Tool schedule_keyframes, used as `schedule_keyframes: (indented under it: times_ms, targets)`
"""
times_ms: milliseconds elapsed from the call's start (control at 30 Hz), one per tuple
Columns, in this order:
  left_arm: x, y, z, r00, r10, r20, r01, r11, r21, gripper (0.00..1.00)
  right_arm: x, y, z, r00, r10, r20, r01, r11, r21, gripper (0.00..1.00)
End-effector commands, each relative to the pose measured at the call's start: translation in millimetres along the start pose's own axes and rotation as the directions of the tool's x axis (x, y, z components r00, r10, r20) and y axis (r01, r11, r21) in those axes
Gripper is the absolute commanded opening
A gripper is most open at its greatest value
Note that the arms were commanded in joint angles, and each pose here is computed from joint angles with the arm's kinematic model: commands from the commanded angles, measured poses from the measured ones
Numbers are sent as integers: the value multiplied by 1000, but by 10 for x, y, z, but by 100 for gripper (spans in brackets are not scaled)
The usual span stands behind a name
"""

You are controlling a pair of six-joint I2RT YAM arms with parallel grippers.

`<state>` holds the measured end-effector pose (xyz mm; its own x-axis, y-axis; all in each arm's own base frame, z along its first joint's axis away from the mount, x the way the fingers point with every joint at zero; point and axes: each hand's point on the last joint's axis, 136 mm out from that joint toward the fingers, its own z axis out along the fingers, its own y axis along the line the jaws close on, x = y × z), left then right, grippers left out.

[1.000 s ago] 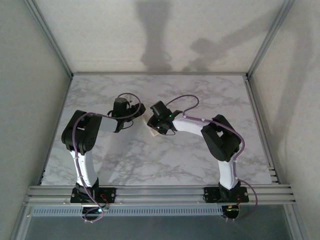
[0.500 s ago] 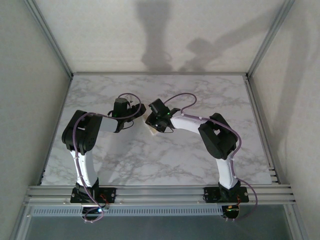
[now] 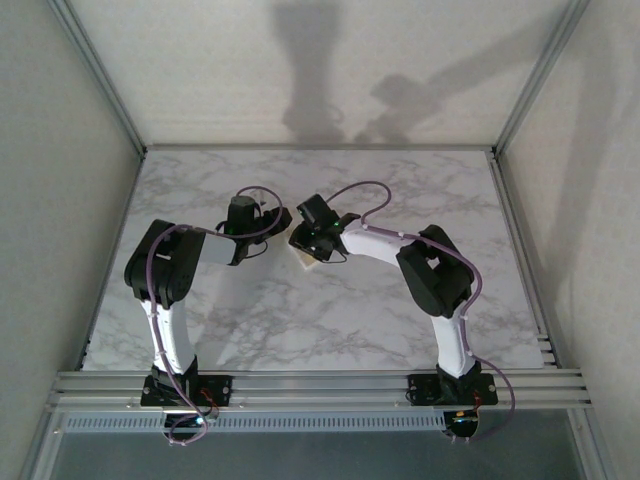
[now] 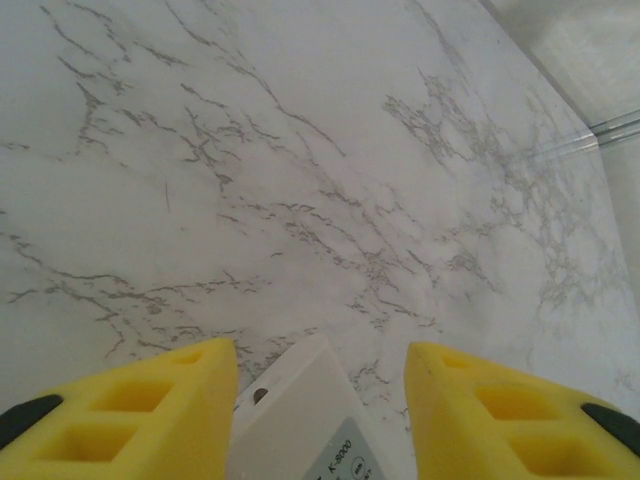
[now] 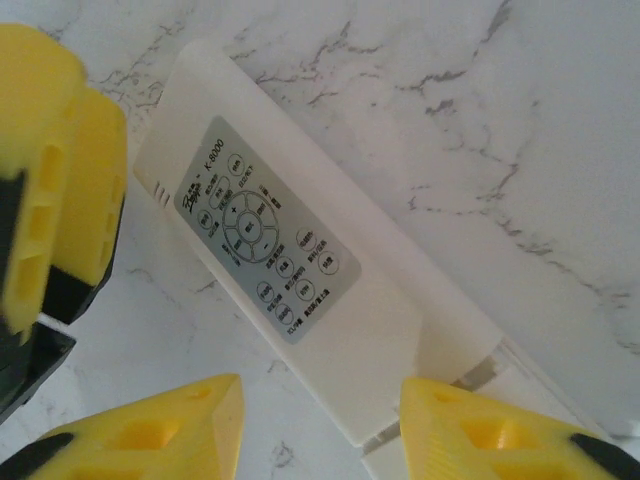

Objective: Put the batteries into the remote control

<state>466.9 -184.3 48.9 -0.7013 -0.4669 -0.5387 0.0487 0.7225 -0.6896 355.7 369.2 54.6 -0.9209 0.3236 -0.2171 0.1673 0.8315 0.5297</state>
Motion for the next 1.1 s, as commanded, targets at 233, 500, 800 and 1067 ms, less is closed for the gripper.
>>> schedule_keyframes:
  times_ms: [233, 500, 800, 1067]
  targets:
    - [161, -2, -4, 999, 27, -46, -27, 1000, -11, 47, -67, -145, -625, 994, -79, 77, 78, 997, 24, 49]
    - [350, -67, -67, 997, 20, -74, -22, 1000, -17, 46, 115, -540, -712, 997, -38, 73, 33, 997, 73, 50]
    - [540, -117, -162, 996, 5, -91, -8, 1000, -30, 46, 192, -749, -606, 998, -4, 56, -2, 995, 101, 45]
    - [600, -125, -277, 996, -9, -86, 6, 999, -45, 45, 218, -798, -477, 999, 28, 36, -31, 995, 97, 43]
